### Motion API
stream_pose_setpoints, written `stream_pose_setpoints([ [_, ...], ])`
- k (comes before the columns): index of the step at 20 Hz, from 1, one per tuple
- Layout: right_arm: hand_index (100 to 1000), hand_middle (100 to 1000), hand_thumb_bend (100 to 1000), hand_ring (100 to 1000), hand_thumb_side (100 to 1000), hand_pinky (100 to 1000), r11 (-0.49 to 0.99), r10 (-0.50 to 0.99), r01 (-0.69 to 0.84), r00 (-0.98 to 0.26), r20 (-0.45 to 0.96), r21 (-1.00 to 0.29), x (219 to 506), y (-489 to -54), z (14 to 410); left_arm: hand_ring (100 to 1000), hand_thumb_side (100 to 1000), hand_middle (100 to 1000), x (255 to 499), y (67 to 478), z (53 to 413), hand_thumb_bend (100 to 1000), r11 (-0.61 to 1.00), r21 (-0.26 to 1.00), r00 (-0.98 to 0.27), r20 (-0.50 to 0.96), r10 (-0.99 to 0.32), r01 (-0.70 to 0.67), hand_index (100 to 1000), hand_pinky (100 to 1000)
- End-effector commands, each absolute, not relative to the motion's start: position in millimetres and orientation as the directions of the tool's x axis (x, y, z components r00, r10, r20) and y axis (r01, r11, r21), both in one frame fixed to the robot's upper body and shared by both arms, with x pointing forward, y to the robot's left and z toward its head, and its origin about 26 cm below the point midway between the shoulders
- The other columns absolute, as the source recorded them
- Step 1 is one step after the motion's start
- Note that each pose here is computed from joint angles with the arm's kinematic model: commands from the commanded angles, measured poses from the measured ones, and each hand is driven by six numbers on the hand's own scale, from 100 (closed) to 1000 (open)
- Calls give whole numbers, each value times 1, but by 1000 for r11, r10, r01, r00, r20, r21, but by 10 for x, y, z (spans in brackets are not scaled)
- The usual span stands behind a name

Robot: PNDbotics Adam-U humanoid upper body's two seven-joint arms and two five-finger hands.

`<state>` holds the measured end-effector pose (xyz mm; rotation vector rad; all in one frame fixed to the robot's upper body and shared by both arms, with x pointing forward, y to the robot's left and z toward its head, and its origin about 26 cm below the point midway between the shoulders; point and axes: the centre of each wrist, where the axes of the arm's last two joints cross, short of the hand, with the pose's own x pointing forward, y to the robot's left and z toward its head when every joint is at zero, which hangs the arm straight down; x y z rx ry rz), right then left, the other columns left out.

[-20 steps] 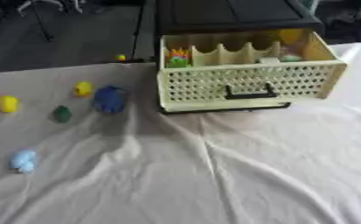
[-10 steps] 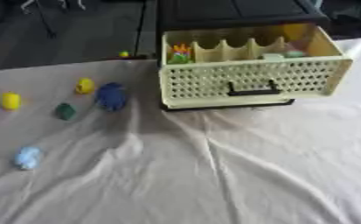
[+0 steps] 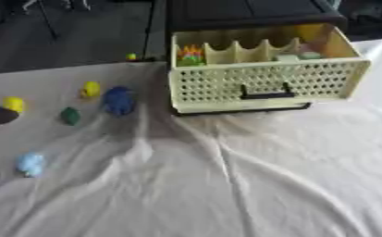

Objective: Pick up objects from table and place into drawer.

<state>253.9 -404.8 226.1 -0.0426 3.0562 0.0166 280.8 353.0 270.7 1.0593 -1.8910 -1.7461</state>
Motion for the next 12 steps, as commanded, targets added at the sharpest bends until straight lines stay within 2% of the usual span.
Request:
stream_pose_setpoints([
  [1,861,771,100,762,924,714,999,-14,-10,-995,-101,-34,2517,-4038,2295,814,933,837,2785,3624,2867,113,-165,947,-608,-305,-733,-276,1000,692],
  [2,860,771,100,762,925,716,999,-11,-7,-996,-94,-37,2520,-4027,2273,812,898,828,2791,3646,2873,105,-178,945,-593,-312,-742,-274,1000,692],
  [5,859,770,100,762,926,720,999,-1,2,-997,-79,-43,2537,-3989,2222,835,904,850,2823,3713,2818,108,-200,950,-549,-302,-779,-240,1000,716],
  [7,859,769,100,762,927,721,999,4,8,-997,-74,-41,2547,-3968,2205,886,874,889,2843,3735,2772,157,-216,954,-533,-295,-793,-207,1000,763],
  [10,856,768,100,762,934,722,999,13,15,-997,-70,-38,2560,-3947,2202,902,821,903,2877,3725,2737,245,-228,957,-511,-290,-809,-181,1000,784],
  [12,855,767,100,761,927,722,999,17,19,-997,-70,-35,2568,-3935,2205,897,851,903,2899,3708,2699,234,-219,963,-512,-269,-816,-157,1000,786],
])
